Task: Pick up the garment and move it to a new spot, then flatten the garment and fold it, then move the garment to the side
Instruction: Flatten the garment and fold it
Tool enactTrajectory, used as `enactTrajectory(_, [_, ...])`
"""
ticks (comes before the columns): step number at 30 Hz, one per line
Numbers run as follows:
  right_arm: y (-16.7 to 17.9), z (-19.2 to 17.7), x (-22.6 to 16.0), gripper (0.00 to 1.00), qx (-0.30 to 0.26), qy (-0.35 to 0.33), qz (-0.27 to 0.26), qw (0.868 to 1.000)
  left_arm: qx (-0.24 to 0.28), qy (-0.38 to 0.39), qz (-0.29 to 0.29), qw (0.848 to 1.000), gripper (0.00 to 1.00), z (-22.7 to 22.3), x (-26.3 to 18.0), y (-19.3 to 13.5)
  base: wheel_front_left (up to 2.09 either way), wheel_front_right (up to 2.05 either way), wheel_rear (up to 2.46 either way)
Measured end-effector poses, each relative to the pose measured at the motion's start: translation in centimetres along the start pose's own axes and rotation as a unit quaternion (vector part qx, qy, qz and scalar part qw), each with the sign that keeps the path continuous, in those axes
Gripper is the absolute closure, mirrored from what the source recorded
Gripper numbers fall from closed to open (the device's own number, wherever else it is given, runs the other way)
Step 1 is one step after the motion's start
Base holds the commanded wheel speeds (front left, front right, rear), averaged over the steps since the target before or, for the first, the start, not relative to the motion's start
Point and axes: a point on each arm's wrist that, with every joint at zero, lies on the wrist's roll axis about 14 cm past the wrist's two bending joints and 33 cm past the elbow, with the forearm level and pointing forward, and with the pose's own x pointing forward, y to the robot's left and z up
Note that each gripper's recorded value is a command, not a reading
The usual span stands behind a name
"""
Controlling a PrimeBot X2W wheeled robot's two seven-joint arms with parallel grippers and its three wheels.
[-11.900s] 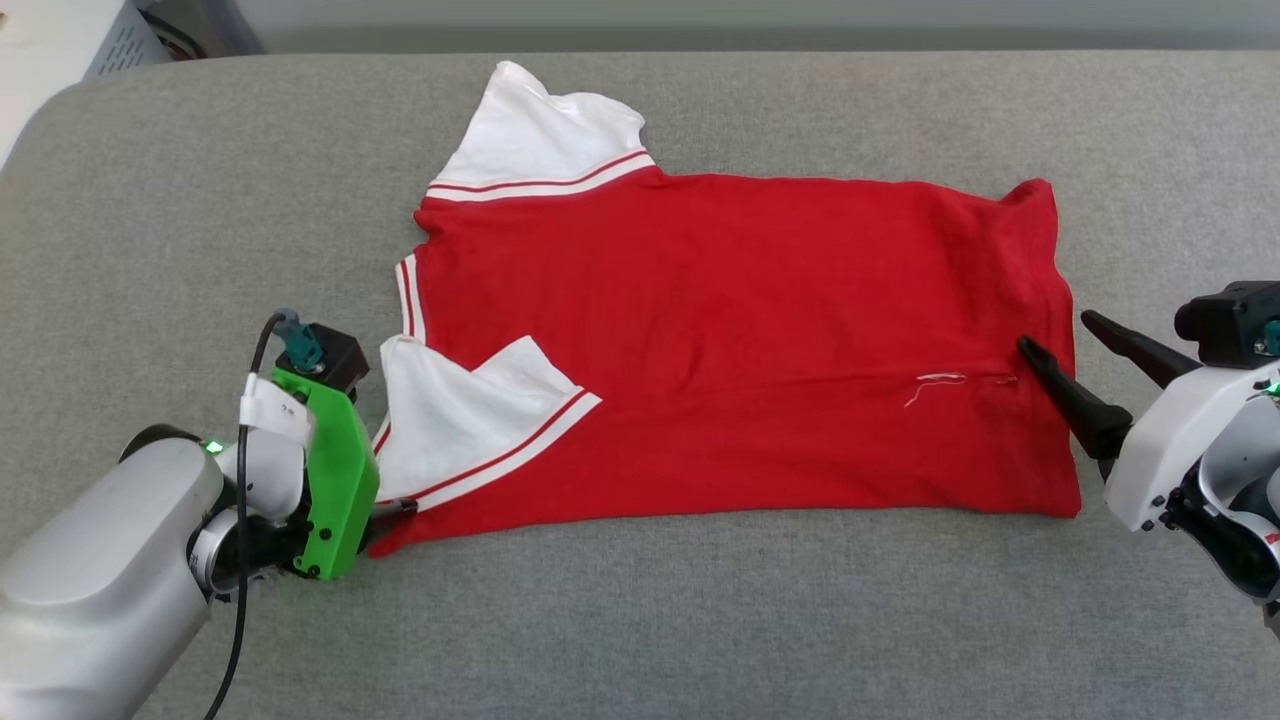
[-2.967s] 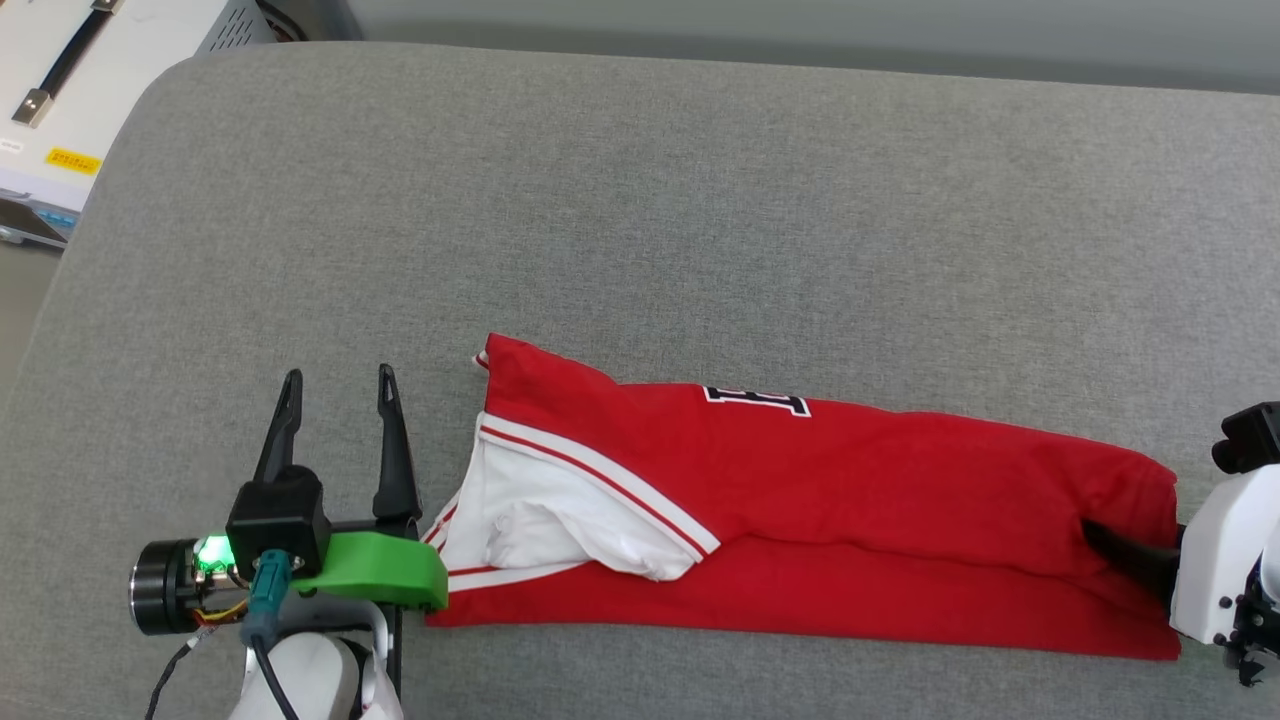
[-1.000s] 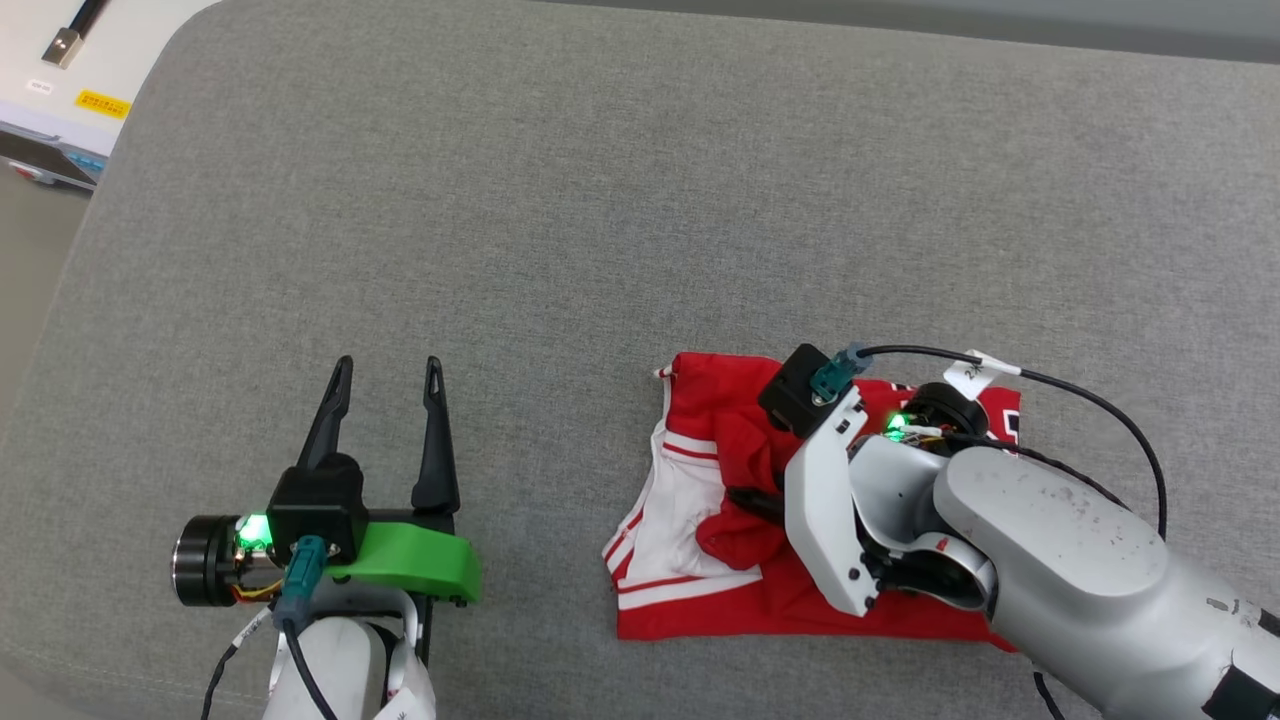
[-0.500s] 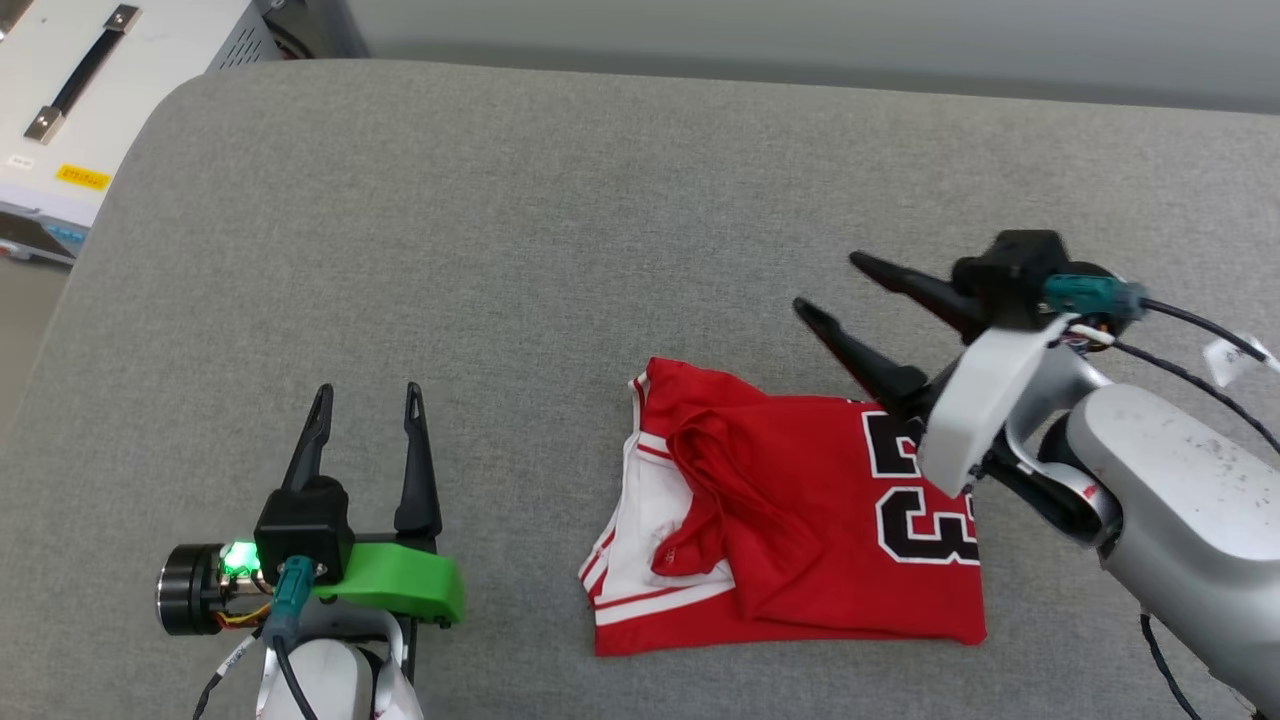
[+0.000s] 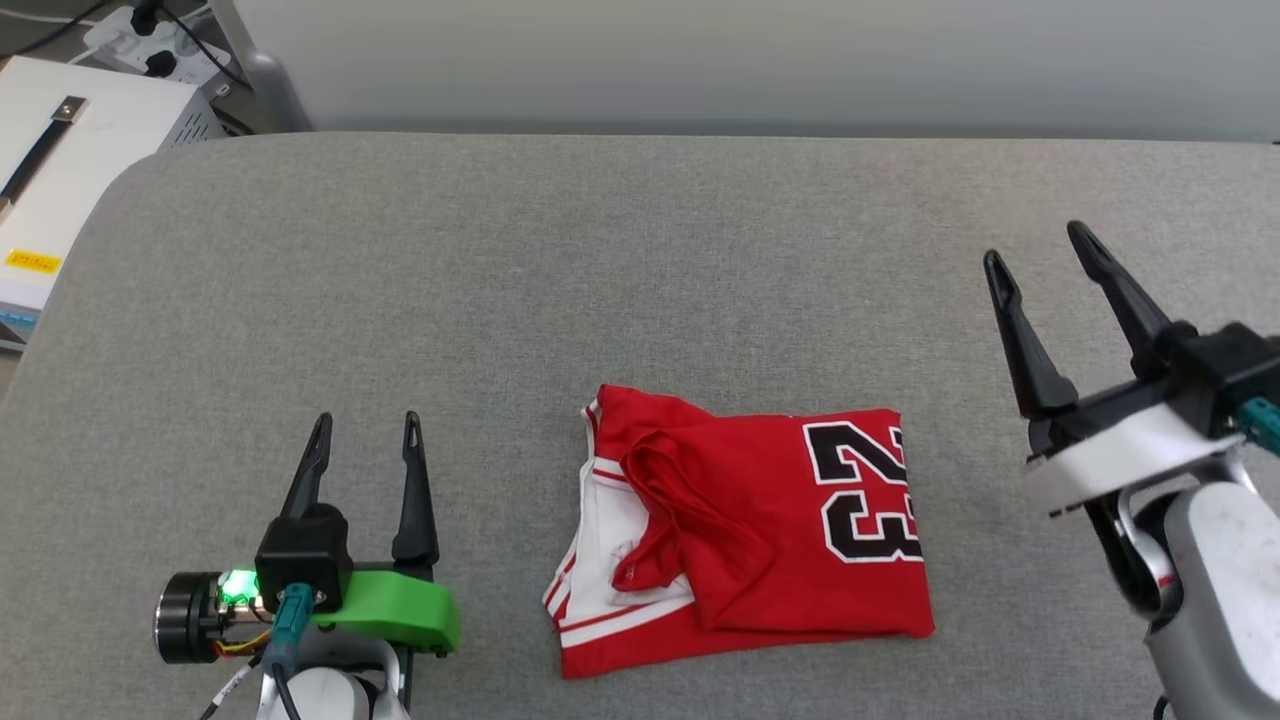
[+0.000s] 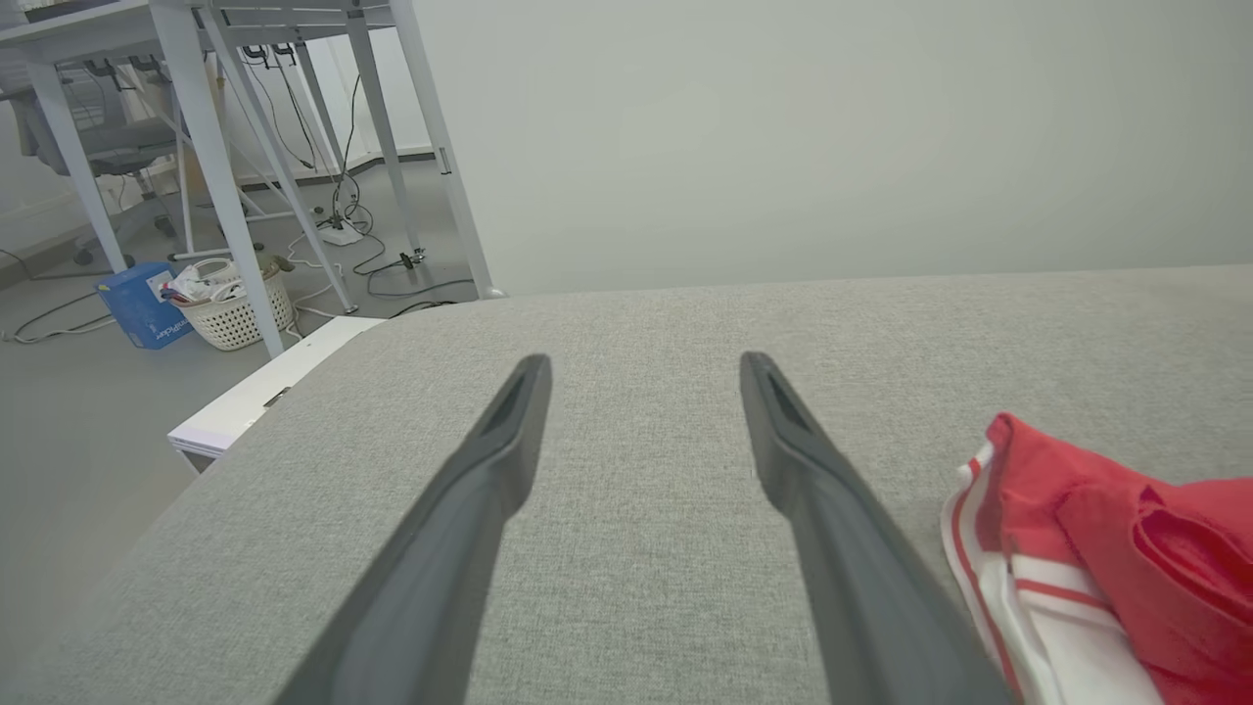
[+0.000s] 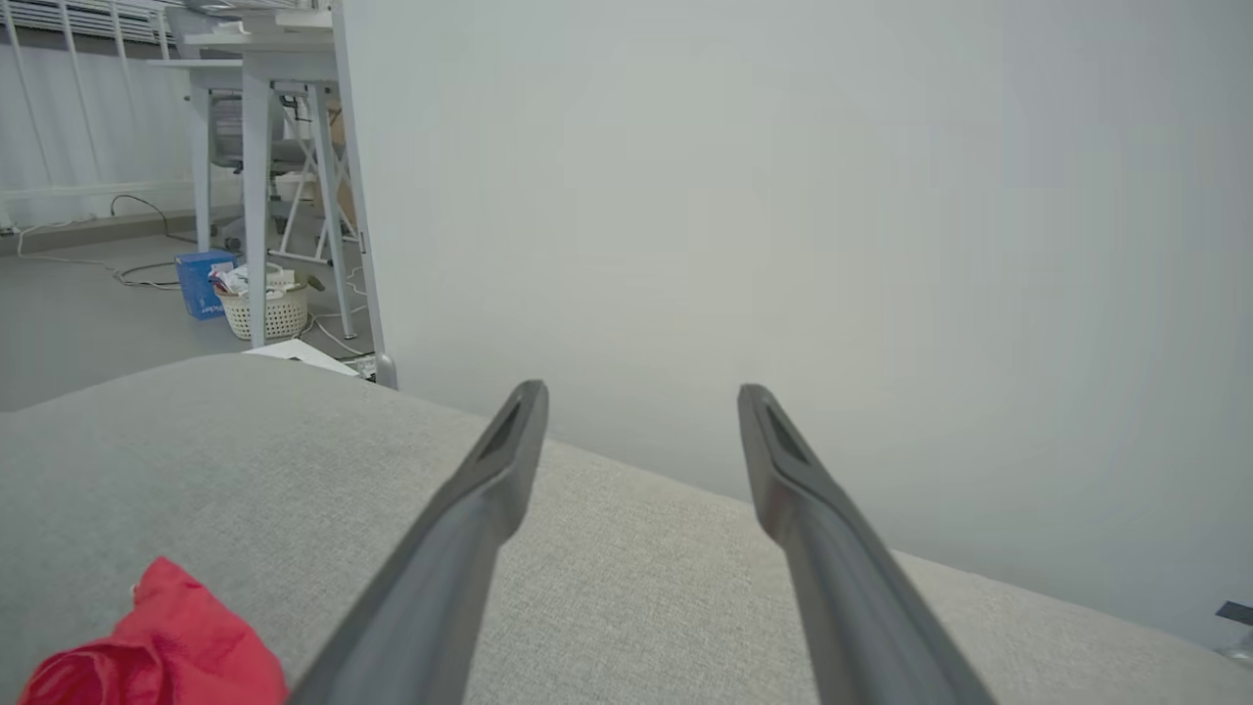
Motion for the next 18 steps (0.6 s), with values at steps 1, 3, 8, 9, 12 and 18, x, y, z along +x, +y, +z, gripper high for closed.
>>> enactTrajectory(1, [-0.1,0.2,-0.7,0.0,-0.001,-0.004,-0.011,1.0,-0.001,-0.002,-0.003,1.0,0.0,0.1,-0.1,-0.2,0.0,0.0,0.0])
enactTrajectory(3, [0.1,0.2,-1.9,0.0,-0.001,-0.005,-0.025,1.0,-0.001,-0.006,-0.008,1.0,0.0,0.4,-0.2,-0.4,0.0,0.0,0.0])
enactTrajectory(8, [0.3,-0.5,-4.7,0.0,0.018,0.005,-0.061,0.998,-0.003,-0.012,-0.018,1.0,0.0,0.8,-0.6,-0.9,0.0,0.0,0.0])
enactTrajectory(9, [0.3,-0.6,-5.1,0.0,0.022,0.007,-0.067,0.997,-0.004,-0.012,-0.019,1.0,0.0,0.9,-0.7,-0.9,0.0,0.0,0.0])
enactTrajectory(12, [0.4,-0.6,-6.2,0.0,0.027,0.008,-0.082,0.996,-0.005,-0.014,-0.023,1.0,0.0,1.0,-1.0,-1.1,0.0,0.0,0.0])
enactTrajectory(18, [0.4,-1.6,-8.3,0.0,0.039,0.027,-0.105,0.993,-0.006,-0.015,-0.026,1.0,0.0,1.1,-1.4,-1.2,0.0,0.0,0.0])
